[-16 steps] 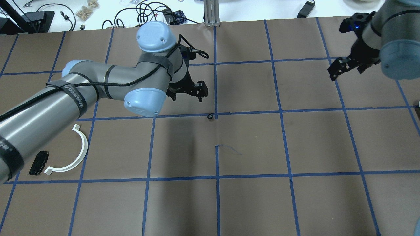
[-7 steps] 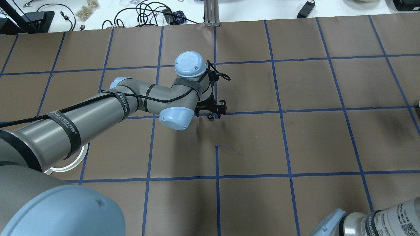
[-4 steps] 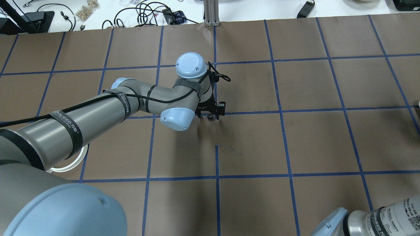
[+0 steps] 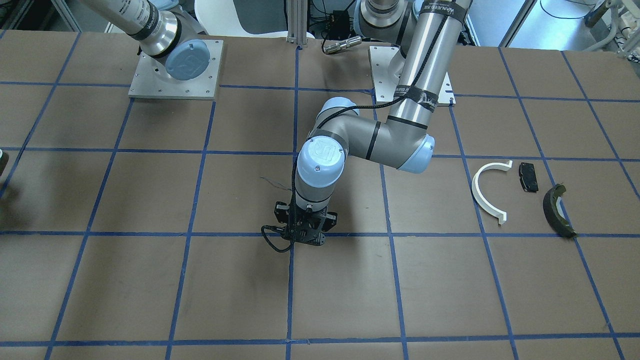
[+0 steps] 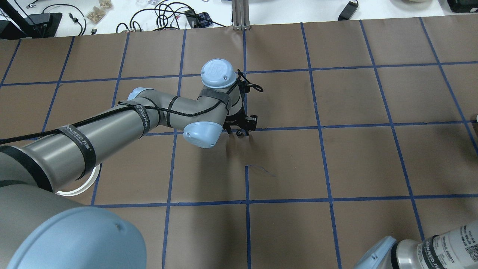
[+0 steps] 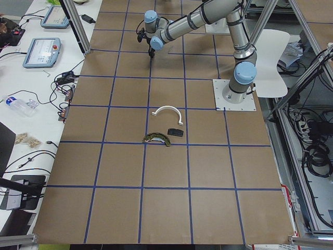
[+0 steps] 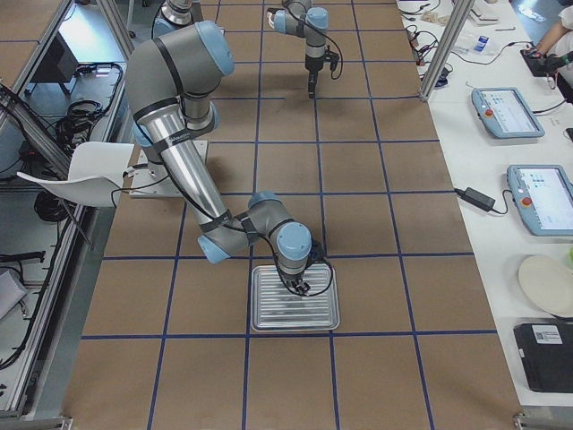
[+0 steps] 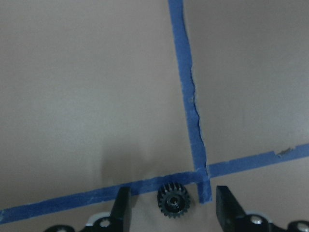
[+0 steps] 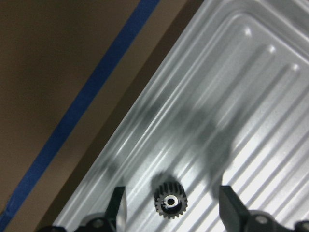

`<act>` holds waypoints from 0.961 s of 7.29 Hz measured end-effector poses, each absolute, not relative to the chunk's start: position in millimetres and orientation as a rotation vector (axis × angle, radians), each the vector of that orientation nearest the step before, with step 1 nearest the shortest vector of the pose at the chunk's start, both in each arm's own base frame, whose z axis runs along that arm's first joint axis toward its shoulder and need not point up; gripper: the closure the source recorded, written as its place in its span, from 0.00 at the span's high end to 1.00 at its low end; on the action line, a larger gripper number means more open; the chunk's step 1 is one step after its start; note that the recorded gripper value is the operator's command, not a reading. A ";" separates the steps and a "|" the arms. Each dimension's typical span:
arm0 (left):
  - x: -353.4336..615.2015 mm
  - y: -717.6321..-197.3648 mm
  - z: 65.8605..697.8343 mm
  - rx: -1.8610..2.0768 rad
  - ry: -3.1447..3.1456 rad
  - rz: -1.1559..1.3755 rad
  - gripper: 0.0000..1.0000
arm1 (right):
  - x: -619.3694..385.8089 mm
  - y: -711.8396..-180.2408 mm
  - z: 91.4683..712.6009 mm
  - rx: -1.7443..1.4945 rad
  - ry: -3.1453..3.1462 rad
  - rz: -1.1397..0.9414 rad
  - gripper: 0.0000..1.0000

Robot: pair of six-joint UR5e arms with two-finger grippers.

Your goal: Place bearing gear from tray to pile

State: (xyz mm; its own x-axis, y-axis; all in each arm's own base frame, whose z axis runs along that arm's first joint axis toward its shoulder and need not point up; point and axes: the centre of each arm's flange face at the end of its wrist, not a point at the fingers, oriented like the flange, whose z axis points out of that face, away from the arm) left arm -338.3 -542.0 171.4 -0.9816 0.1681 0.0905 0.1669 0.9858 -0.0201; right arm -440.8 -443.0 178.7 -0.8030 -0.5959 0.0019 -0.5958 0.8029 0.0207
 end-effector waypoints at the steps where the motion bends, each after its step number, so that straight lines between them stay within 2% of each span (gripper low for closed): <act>1: -338.6 -541.7 171.0 -0.259 -3.041 0.019 0.00 | -440.9 -442.7 178.8 0.979 -2.975 -0.035 0.19; 2: -339.0 -541.3 171.4 -0.262 -3.043 0.020 0.00 | -441.0 -442.6 179.7 0.973 -2.975 -0.037 0.16; 5: -334.2 -544.6 199.1 -0.274 -3.038 0.075 0.00 | -439.6 -442.4 196.3 0.902 -2.961 -0.079 0.17; 7: -303.8 -563.5 228.3 -0.217 -3.063 0.082 0.00 | -396.4 -468.7 255.2 0.813 -2.914 -0.037 0.21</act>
